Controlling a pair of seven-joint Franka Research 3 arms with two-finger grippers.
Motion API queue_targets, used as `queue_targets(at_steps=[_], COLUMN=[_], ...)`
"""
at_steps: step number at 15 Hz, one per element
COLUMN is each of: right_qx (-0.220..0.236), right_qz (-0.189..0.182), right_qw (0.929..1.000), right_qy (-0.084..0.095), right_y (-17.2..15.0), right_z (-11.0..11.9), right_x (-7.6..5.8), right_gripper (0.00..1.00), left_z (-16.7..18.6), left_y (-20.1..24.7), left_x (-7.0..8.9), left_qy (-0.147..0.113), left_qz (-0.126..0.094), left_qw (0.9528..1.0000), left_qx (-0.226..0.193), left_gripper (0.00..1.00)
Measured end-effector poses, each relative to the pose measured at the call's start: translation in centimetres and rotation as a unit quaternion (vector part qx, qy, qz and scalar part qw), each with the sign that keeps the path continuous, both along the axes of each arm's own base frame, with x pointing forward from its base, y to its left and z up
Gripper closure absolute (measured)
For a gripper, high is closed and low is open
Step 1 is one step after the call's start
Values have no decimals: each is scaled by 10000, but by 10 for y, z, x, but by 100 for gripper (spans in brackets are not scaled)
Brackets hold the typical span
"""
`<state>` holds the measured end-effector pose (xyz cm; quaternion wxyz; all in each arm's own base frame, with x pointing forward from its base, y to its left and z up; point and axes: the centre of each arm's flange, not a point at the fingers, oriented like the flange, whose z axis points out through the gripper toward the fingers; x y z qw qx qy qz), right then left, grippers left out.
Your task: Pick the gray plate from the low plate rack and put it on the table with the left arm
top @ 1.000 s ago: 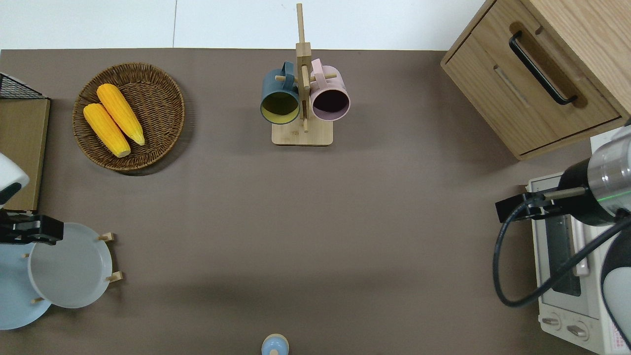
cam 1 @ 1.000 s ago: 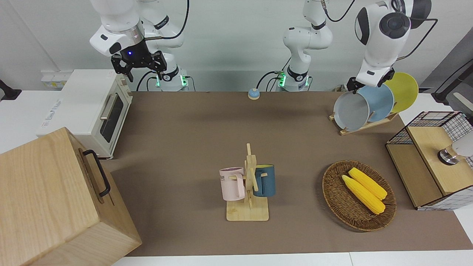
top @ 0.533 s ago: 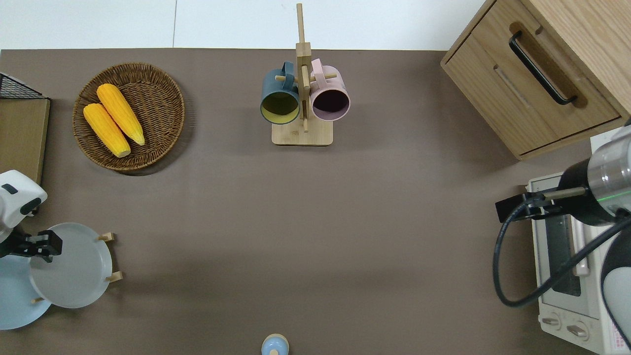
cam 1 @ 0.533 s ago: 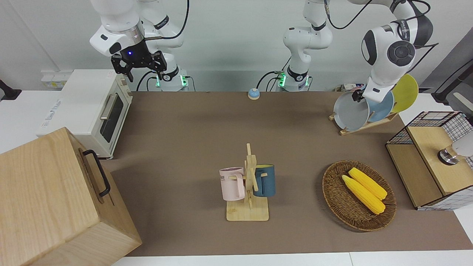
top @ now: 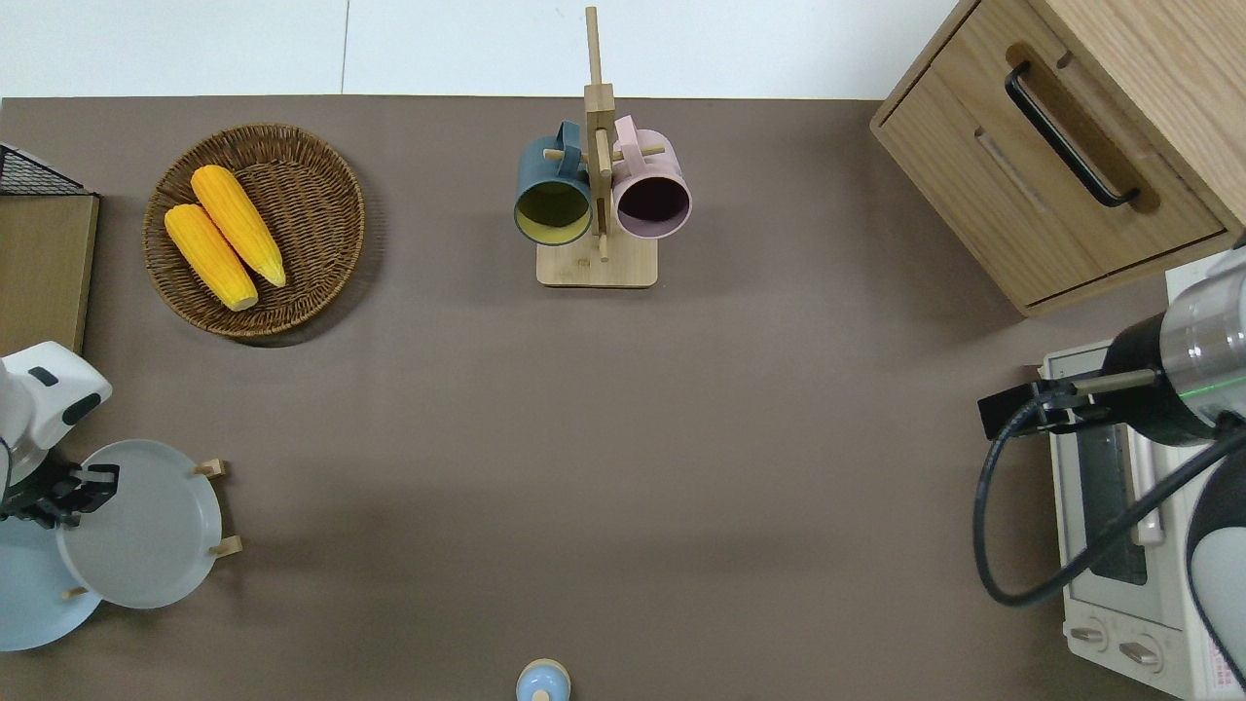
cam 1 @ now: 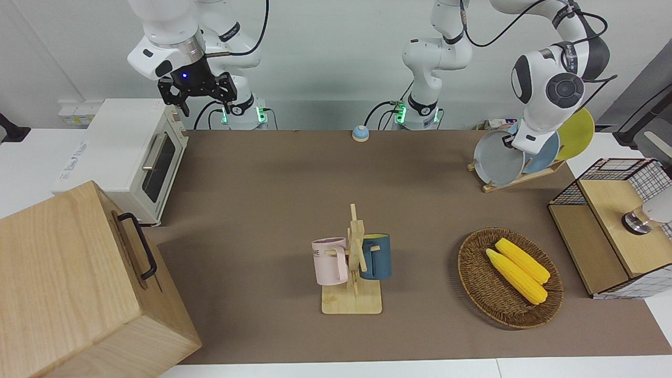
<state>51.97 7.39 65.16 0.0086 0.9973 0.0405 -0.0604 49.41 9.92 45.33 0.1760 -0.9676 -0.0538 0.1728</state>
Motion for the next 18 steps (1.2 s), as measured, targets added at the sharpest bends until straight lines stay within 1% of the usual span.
queue_targets(at_steps=[1, 4, 7, 8, 9, 10, 11, 18], right_qx=[0, 0, 0, 0, 0, 0, 0, 0], right_qz=[0, 0, 0, 0, 0, 0, 0, 0], right_qw=[10000, 10000, 10000, 10000, 10000, 10000, 10000, 10000], right_qy=[0, 0, 0, 0, 0, 0, 0, 0], right_y=[0, 0, 0, 0, 0, 0, 0, 0], right_z=[0, 0, 0, 0, 0, 0, 0, 0], right_x=[0, 0, 0, 0, 0, 0, 0, 0], right_gripper=[1, 1, 1, 1, 1, 1, 1, 1], left_z=[1, 1, 0, 0, 0, 0, 0, 5], left_y=[2, 8, 9, 9, 9, 9, 10, 12], left_x=[0, -2, -2, -2, -2, -2, -2, -1], left_qy=[-7, 0, 0, 0, 0, 0, 6, -17], left_qz=[-13, 48, 63, 64, 64, 63, 59, 69], left_qw=[10000, 10000, 10000, 10000, 10000, 10000, 10000, 9999], left_qx=[45, 42, 37, 36, 36, 33, 63, 94], left_gripper=[90, 89, 67, 67, 75, 87, 94, 94])
